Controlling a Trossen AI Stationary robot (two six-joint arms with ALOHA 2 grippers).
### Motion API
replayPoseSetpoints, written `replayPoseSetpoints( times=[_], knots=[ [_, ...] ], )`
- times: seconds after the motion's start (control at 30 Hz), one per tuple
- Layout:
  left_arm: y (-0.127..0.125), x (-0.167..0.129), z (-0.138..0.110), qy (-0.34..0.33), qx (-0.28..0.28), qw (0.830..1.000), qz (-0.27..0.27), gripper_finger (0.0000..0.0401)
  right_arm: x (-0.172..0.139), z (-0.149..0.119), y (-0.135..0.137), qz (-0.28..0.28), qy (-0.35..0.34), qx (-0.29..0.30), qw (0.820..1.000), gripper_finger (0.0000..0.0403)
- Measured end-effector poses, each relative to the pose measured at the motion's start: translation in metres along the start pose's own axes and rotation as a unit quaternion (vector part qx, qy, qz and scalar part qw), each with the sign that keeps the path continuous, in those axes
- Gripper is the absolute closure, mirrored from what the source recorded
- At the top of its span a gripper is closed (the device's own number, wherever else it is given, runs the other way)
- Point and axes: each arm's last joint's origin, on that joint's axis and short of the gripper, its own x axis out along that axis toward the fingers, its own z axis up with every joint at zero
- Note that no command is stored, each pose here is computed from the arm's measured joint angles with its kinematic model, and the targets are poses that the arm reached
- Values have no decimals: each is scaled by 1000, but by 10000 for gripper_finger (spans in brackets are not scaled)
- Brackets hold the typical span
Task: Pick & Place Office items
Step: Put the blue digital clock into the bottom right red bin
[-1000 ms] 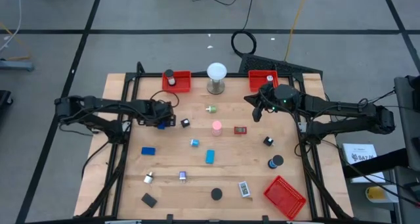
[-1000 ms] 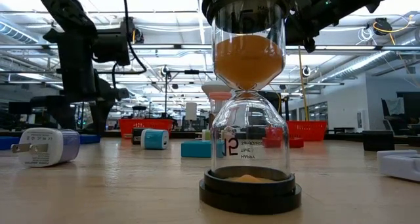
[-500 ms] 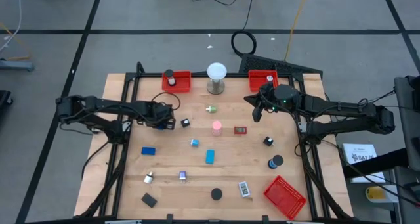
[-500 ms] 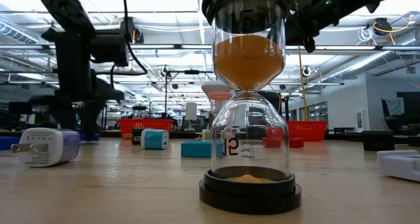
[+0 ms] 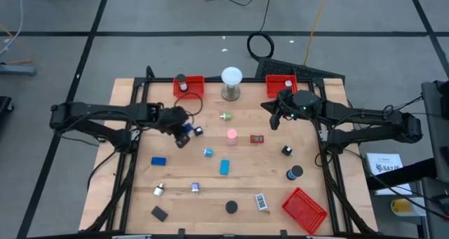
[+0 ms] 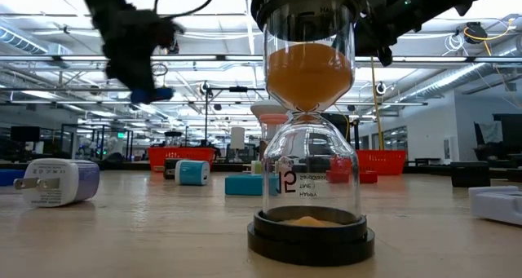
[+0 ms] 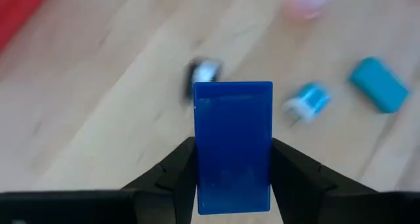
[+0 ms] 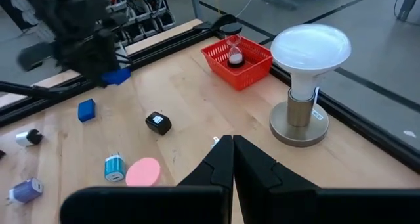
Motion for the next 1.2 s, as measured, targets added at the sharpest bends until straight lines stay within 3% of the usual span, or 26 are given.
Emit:
replayPoseSetpoints(
  times=[0.33,0.5,0.77,0.97,1.2],
  knots=[
    [-59,55,37,-91,180,977,-61,243,0,0,0,1,1,33,999,403],
    [-92,90,55,-78,246,964,-70,243,0,0,0,2,1,32,999,403],
    [-153,130,64,-40,382,919,-84,243,0,0,0,2,2,28,1000,403],
    [-180,156,62,-34,440,893,-87,243,0,-1,0,2,3,19,1000,403],
    [-187,168,69,-53,466,879,-85,238,0,-1,1,17,9,13,1000,403]
  ],
)
